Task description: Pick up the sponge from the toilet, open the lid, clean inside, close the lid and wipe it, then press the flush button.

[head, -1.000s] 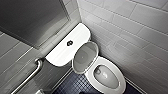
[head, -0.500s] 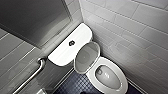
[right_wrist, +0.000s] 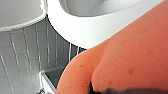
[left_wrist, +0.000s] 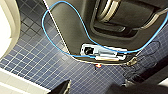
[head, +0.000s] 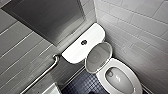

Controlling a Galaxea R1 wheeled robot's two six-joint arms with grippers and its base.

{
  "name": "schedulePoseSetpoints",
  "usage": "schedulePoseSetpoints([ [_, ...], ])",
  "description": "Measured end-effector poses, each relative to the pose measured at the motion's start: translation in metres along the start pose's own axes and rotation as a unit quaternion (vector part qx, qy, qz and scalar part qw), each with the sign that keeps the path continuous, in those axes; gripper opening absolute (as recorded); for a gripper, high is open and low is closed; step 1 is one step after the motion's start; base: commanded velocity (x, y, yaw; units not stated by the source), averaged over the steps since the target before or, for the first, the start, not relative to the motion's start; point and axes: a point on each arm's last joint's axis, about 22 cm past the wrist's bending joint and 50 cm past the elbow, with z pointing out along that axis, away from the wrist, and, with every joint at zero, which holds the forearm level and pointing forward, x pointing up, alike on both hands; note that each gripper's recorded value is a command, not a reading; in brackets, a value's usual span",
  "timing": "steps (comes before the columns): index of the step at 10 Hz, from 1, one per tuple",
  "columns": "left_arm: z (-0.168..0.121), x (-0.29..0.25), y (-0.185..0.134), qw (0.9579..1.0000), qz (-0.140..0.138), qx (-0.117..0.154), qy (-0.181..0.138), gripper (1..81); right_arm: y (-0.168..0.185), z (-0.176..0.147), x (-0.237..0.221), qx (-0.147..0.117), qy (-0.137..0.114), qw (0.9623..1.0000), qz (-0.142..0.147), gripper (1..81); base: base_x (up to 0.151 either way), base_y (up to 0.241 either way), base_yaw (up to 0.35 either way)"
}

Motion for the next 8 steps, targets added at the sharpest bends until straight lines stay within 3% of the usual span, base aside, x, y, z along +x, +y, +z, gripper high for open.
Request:
schedulePoseSetpoints([
  [2,-0.004,-0.010,-0.002,0.9997,-0.023,0.006,0.006,81.1,-0.017,0.028,0.008,0.014,-0.044,0.9987,-0.020,1.0,0.000,0.000,0.000],
  [4,-0.003,-0.016,0.004,0.9996,-0.027,0.002,0.003,81.1,-0.048,0.054,0.028,0.037,-0.065,0.9963,-0.042,1.0,0.000,0.000,0.000],
  [6,-0.003,-0.014,0.006,0.9996,-0.026,0.001,0.006,81.1,-0.076,0.074,0.069,0.052,-0.068,0.9940,-0.069,1.0,0.000,0.000,0.000],
  [8,-0.003,-0.014,0.006,0.9996,-0.027,0.001,0.006,81.1,-0.145,0.105,0.136,0.094,-0.042,0.9878,-0.117,1.0,0.000,0.000,0.000],
])
